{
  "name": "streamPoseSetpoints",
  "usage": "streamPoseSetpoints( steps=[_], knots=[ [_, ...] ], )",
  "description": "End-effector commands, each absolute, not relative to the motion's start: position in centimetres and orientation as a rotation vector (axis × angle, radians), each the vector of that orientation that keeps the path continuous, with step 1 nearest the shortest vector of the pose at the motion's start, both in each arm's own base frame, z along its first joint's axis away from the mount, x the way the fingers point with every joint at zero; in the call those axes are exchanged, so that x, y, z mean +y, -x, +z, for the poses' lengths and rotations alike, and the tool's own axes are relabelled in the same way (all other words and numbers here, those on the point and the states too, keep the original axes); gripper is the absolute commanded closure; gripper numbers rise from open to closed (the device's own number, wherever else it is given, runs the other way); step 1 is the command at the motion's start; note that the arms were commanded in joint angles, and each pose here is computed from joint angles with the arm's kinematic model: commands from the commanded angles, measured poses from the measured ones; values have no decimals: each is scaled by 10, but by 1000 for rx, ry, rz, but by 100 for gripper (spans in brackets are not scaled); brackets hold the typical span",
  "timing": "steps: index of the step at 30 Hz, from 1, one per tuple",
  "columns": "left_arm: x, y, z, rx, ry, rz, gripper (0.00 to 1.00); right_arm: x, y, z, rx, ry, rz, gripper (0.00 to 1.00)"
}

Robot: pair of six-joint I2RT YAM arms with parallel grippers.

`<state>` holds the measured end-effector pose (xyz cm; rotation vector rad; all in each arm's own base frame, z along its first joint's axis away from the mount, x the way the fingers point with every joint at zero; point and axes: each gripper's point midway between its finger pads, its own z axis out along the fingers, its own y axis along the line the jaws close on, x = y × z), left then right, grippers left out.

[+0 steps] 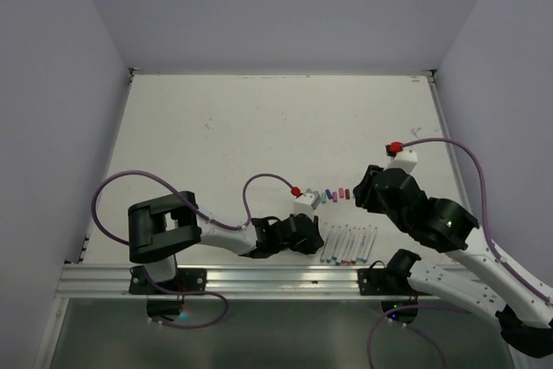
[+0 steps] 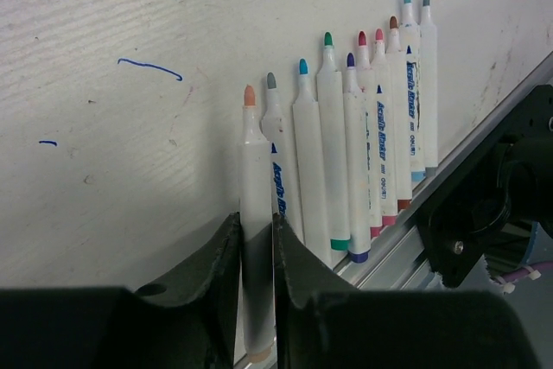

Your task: Open the pen caps

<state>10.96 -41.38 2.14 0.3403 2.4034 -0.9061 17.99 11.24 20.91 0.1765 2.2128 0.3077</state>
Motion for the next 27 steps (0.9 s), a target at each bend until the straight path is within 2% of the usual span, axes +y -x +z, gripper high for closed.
streamPoseSetpoints(
  steps=[1,7,12,15,16,19,21,24,25,26,27],
  knots=[
    [-421,-112,29,2374,-301,-964,77,104,-181,204,2209,-210,260,58],
    [-423,-112,29,2372,-309,-974,61,112,-183,194,2234,-203,272,57],
    [-415,-114,29,2363,-295,-955,52,114,-183,186,2248,-202,268,57],
    [-407,-117,33,2344,-276,-940,44,113,-182,184,2251,-206,267,54],
    [-404,-118,38,2334,-269,-935,42,113,-181,182,2252,-206,264,43],
    [-392,-124,48,2301,-246,-911,39,110,-178,175,2266,-225,253,22],
    [-383,-128,52,2280,-238,-883,34,106,-175,167,2287,-243,231,13],
    [-370,-134,67,2227,-222,-864,30,103,-168,151,2330,-255,209,7],
    [-367,-135,77,2207,-211,-874,24,106,-164,145,2360,-252,226,6],
    [-362,-139,81,2193,-195,-859,6,112,-164,142,2373,-253,255,6],
    [-355,-141,81,2192,-189,-848,0,113,-160,133,2401,-253,254,6]
  ],
)
